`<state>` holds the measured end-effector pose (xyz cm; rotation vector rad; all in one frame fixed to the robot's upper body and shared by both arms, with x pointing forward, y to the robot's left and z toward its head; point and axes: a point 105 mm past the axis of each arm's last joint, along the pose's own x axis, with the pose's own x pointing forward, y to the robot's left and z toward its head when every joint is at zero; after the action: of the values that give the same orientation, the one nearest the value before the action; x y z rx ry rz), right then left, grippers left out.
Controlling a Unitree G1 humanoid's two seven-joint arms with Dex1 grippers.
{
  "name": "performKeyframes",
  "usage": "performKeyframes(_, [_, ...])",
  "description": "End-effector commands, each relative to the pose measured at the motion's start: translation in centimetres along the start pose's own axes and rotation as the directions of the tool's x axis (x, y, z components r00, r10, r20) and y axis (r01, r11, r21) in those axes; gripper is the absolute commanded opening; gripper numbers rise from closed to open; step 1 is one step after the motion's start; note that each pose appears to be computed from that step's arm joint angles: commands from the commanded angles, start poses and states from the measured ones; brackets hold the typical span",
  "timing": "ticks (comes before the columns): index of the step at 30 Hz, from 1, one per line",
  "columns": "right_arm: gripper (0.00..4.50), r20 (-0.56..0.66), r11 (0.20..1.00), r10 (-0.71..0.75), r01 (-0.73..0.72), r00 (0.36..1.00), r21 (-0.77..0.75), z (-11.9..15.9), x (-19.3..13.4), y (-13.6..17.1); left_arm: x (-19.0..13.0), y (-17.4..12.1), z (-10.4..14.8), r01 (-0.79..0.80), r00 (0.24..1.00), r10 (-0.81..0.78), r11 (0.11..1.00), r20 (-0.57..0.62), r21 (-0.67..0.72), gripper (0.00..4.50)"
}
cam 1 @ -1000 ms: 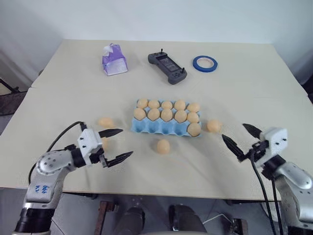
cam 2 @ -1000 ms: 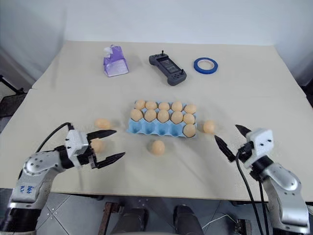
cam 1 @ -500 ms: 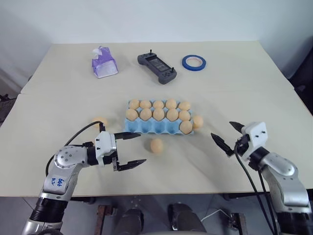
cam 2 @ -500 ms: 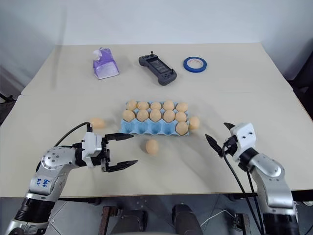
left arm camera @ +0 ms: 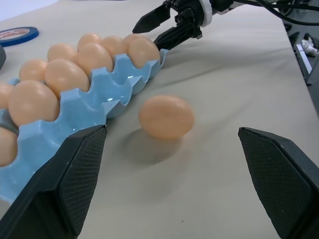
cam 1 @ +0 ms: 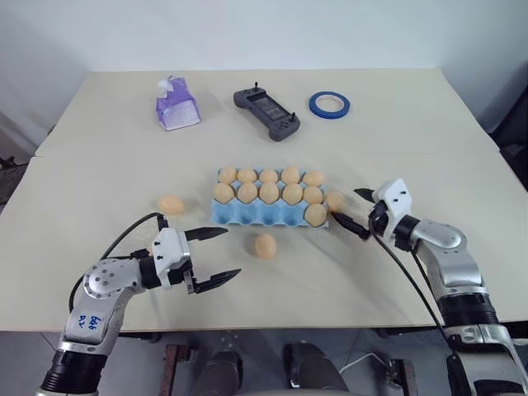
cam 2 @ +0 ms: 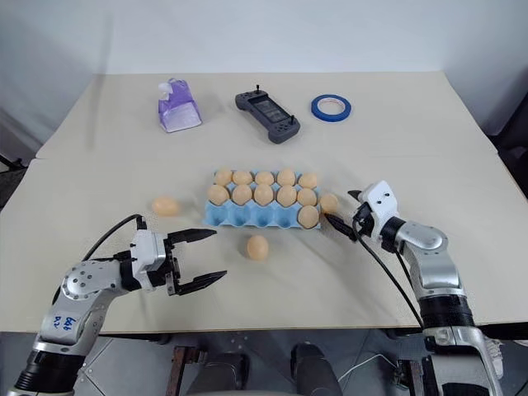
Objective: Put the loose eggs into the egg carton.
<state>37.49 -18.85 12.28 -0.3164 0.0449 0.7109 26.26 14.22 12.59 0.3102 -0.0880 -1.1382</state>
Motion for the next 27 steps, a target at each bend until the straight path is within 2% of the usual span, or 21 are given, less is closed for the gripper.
performKeyframes(1, [4.49,0.031,0.999,0.037,-0.035,0.999,-0.04,0.9,0.4,0.0,-0.1,0.1,1.1,-0.007,1.0,0.007,0.999,0.02,0.044,4.5])
performKeyframes(3, [4.49,0.04,0.997,0.061,-0.059,0.997,-0.05,1.0,0.8,0.1,-0.1,0.2,1.2,-0.011,1.0,0.01,0.999,0.02,0.044,4.5])
performKeyframes(6, [3.92,0.048,0.995,0.085,-0.082,0.995,-0.062,1.2,1.3,0.1,-0.1,0.3,1.3,-0.017,1.0,0.016,0.999,0.023,0.046,4.5])
performKeyframes(9, [2.81,0.043,0.993,0.094,-0.09,0.995,-0.076,1.0,1.4,0.0,-0.1,0.3,1.3,-0.02,1.0,0.019,0.999,0.023,0.047,4.5])
performKeyframes(12, [2.04,0.047,0.993,0.094,-0.09,0.994,-0.076,1.0,1.4,-0.1,-0.2,0.4,1.3,-0.031,0.999,0.03,0.998,0.023,0.046,4.5])
performKeyframes(17, [1.94,0.082,0.994,0.07,-0.063,0.994,-0.093,2.5,0.6,-1.2,-1.5,1.9,1.2,-0.135,0.991,0.135,0.99,0.017,0.034,4.5])
performKeyframes(21, [1.94,0.174,0.99,0.116,-0.1,0.978,-0.098,6.1,0.5,-0.6,-3.1,3.0,0.5,-0.226,0.974,0.226,0.974,-0.021,0.019,4.5])
performKeyframes(23, [1.94,0.207,0.986,0.155,-0.139,0.966,-0.094,7.5,0.7,0.5,-3.6,3.1,0.2,-0.243,0.969,0.244,0.97,-0.031,0.014,4.5])
performKeyframes(25, [1.94,0.267,0.972,0.233,-0.22,0.935,-0.077,9.7,1.8,3.4,-4.1,3.1,-0.2,-0.27,0.962,0.27,0.963,-0.045,0.004,4.5])
performKeyframes(27, [1.94,0.274,0.962,0.272,-0.263,0.923,-0.07,10.3,2.5,5.2,-4.3,3.0,-0.5,-0.281,0.959,0.28,0.96,-0.052,-0.002,4.5])
